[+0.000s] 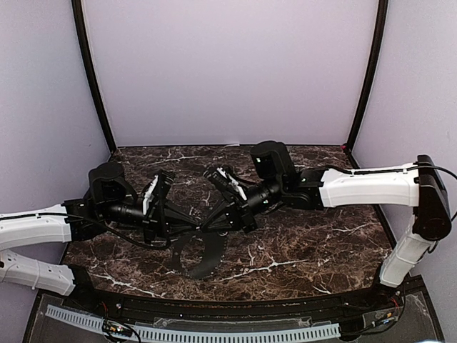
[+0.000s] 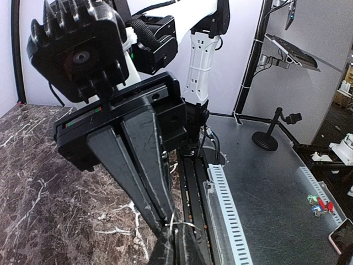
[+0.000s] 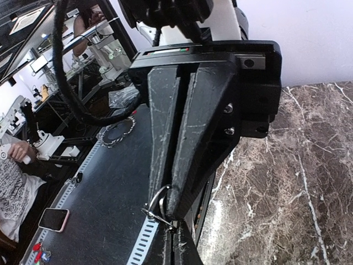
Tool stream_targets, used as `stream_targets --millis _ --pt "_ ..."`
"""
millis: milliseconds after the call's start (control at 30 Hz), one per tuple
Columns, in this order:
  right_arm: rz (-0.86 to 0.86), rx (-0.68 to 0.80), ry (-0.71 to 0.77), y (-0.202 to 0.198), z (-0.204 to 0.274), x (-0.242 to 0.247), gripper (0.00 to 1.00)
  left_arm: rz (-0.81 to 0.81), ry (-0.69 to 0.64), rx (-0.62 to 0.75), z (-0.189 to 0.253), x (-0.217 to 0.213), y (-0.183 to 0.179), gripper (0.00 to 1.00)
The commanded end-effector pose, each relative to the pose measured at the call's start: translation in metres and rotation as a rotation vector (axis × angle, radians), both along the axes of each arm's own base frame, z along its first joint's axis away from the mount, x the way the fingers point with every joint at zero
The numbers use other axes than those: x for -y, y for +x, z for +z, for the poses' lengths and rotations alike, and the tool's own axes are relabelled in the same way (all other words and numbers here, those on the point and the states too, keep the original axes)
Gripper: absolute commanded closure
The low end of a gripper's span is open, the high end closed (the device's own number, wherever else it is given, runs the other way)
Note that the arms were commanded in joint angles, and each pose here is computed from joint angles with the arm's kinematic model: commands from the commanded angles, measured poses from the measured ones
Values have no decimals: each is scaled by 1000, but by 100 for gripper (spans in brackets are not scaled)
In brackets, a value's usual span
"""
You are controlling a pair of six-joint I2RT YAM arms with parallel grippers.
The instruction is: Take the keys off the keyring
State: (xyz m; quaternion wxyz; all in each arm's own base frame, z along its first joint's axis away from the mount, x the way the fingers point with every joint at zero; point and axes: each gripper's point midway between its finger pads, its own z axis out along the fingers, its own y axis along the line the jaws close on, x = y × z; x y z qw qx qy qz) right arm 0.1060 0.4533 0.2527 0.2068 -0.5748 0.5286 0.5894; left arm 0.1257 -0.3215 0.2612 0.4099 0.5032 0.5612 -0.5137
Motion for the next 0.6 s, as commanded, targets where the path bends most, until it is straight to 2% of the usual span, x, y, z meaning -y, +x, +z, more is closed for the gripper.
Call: stream_targets --millis 0,133,233,367,567 --pt "-41 17 -69 9 -16 -5 100 118 12 109 14 -3 20 100" --pt "-72 9 -99 17 -24 -4 99 150 51 140 7 -2 23 100" --pt "-54 -5 -81 14 -22 -2 89 131 47 153 7 -1 18 100" --pt "-21 -17 -49 9 -19 -1 80 109 26 163 11 1 14 100" --pt "-9 -29 -25 10 -20 0 79 93 27 159 11 4 14 100"
